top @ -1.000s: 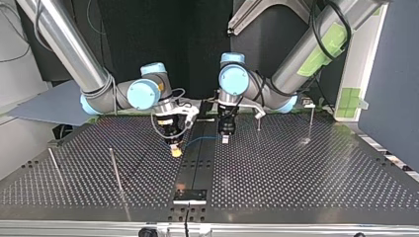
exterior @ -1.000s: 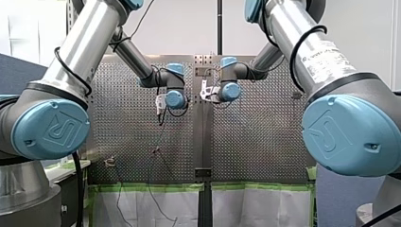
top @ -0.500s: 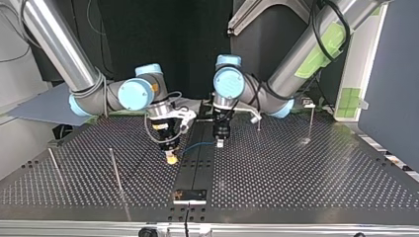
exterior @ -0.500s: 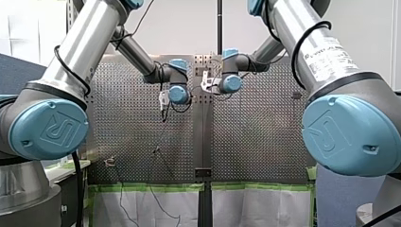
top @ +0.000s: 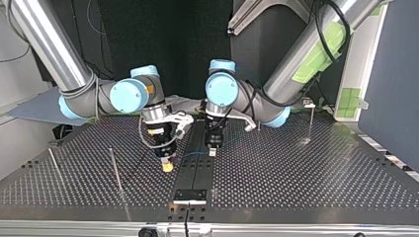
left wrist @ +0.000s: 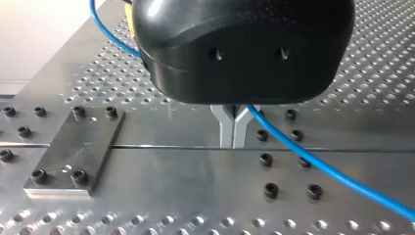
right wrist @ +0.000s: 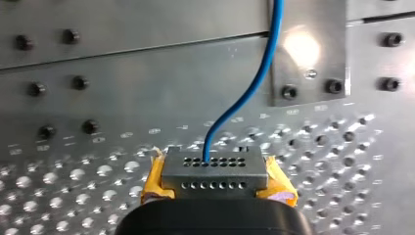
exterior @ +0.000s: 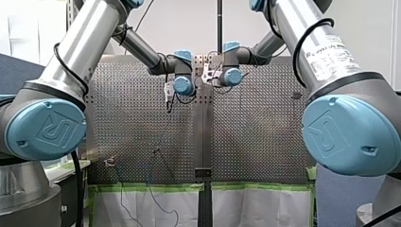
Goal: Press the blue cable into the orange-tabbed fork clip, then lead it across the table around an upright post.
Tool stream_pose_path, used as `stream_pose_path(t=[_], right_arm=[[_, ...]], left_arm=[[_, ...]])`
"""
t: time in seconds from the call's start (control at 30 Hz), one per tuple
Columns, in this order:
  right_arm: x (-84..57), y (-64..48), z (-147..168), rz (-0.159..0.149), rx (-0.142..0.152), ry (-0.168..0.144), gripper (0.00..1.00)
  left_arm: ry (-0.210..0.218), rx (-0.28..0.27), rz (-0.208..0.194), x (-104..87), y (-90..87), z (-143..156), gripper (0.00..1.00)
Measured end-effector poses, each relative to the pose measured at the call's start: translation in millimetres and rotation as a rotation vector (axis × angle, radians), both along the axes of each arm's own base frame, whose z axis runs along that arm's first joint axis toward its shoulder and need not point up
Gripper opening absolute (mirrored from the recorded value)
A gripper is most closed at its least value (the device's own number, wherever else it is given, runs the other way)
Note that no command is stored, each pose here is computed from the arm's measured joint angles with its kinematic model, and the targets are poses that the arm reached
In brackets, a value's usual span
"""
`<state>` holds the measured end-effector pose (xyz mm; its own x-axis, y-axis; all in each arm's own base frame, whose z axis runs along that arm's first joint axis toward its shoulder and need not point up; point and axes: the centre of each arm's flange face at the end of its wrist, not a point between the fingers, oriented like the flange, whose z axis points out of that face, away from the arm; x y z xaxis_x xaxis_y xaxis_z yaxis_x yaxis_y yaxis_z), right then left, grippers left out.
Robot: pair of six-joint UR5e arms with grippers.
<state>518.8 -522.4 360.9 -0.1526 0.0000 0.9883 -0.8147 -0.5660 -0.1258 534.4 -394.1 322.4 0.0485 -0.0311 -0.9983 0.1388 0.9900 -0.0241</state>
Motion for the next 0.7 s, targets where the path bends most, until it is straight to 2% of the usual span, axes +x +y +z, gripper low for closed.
stream_pose_path(t=[0.3, 0.43, 0.57, 0.7], right_arm=[[-1.6, 1.1, 21.7, 0.0, -0.012, -0.012, 0.0], [-5.4, 0.4, 28.1, -0.005, -0.015, -0.017, 0.0], [-11.9, -0.3, 39.1, -0.013, -0.024, -0.024, 0.0], [-18.4, -0.8, 50.8, -0.02, -0.035, -0.034, 0.0]], left_arm=[[0.002, 0.001, -0.01, 0.0, -8.8, 17.4, 0.0], [0.001, -0.001, 0.0, 0.4, -10.6, 25.7, 0.0], [-0.015, -0.017, 0.016, -0.5, -9.1, 40.1, 0.0], [-0.036, -0.038, 0.016, -2.7, -7.9, 55.9, 0.0]])
